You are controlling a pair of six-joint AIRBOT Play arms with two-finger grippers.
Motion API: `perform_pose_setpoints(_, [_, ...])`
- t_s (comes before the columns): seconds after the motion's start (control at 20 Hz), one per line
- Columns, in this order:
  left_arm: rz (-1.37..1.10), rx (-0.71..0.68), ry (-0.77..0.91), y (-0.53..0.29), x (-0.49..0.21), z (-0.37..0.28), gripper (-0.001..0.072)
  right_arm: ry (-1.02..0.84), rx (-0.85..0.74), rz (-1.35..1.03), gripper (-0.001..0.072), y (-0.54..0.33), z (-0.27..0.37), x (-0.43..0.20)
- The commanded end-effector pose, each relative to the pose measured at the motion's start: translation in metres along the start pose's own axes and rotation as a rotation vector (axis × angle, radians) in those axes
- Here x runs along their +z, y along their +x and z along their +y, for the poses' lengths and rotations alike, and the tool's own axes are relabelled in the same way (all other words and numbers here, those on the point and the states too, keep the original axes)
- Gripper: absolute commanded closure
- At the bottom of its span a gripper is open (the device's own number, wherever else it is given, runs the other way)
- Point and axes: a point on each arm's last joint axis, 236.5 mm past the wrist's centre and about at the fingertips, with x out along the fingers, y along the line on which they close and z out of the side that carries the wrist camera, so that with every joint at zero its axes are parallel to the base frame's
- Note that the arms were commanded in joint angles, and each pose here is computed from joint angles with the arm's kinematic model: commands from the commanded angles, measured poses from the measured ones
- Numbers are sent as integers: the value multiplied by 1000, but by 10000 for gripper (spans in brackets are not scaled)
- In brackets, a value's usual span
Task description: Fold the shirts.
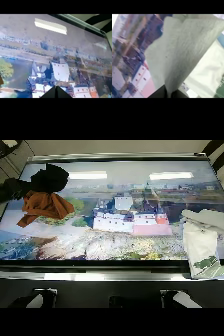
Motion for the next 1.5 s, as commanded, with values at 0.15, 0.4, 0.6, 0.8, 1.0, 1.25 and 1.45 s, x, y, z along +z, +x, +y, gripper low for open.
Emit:
perform_pose_setpoints(0.15, [0,0,7,0,0,0,683,90,-277,345,670,45,-92,-84])
perform_pose_setpoints(0.4, [0,0,7,0,0,0,682,75,-359,388,670,90,-136,-107])
perform_pose_setpoints(0.6, [-1,0,6,0,0,0,682,76,-365,364,669,107,-146,-107])
perform_pose_setpoints(0.8, [-5,-18,-8,0,1,-4,682,85,-438,427,669,120,-172,-132])
perform_pose_setpoints(1.0, [-11,-38,-20,0,3,-9,682,97,-489,418,611,128,-189,-137])
perform_pose_setpoints(1.25, [-28,-50,-9,-4,10,-16,683,13,-462,245,15,107,-171,-81])
perform_pose_setpoints(1.45, [-209,-53,232,-46,77,-74,687,-236,-102,-447,16,-7,-17,87])
